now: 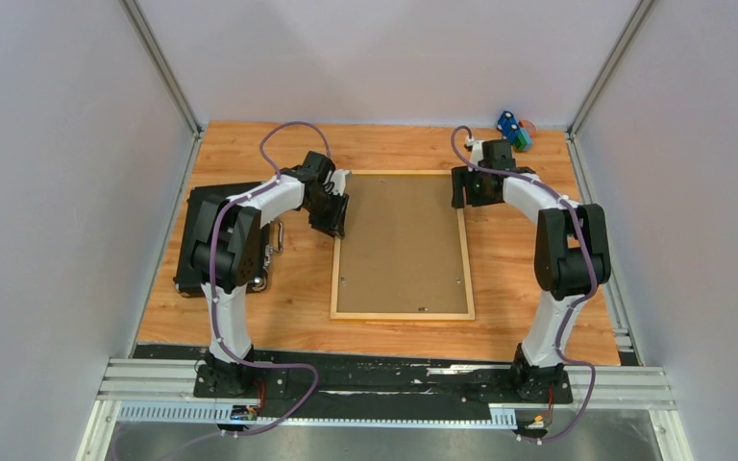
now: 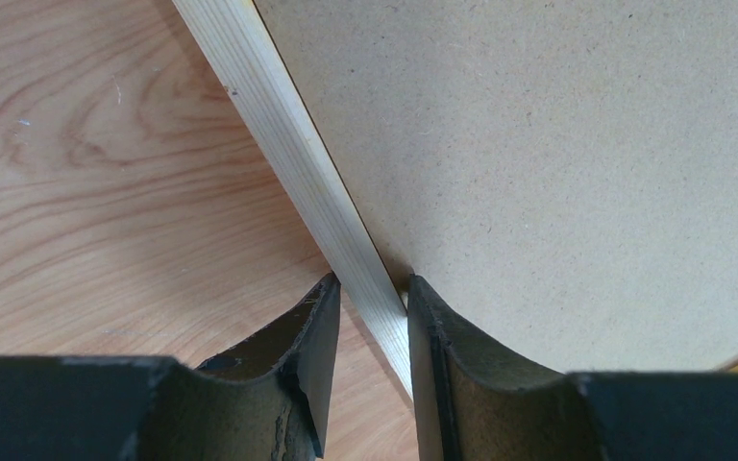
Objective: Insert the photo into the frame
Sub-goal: Install the photo frame at the center of the board.
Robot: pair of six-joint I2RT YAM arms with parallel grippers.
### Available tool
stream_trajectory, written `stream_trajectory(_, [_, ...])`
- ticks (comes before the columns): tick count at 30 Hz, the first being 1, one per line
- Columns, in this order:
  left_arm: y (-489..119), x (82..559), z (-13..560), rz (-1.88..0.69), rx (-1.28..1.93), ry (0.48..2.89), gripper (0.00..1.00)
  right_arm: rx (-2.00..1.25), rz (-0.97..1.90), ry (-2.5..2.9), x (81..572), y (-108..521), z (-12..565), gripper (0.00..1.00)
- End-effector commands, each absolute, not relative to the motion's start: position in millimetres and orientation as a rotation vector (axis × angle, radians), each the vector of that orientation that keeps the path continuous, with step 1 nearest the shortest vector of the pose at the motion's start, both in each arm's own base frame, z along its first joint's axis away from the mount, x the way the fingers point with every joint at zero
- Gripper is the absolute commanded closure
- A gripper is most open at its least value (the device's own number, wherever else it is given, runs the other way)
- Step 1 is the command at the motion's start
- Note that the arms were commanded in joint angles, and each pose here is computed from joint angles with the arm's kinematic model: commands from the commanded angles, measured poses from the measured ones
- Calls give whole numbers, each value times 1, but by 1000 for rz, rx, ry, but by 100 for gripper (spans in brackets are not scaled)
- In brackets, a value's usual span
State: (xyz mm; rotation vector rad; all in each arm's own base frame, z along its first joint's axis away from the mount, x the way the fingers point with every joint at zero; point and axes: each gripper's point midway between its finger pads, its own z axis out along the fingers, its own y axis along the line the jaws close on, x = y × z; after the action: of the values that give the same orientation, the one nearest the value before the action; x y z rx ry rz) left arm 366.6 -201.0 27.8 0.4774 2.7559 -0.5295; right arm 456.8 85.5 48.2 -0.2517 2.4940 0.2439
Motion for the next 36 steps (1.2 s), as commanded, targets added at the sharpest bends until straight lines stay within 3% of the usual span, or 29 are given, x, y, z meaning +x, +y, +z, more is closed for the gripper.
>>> stream_trajectory(1, [-199,369,46,-547,462,2727,59,-263,315,2399,450,94,96,35])
stream_trajectory(20, [-202,370,46,-595,466,2709,57,-360,417,2501,352,95,60,45])
stream_trajectory(29, [-197,373,47,-579,459,2700,56,-348,462,2559,348,99,42,59])
stream_trajectory(36, [-198,373,48,-588,453,2696,56,-339,429,2581,361,96,33,76])
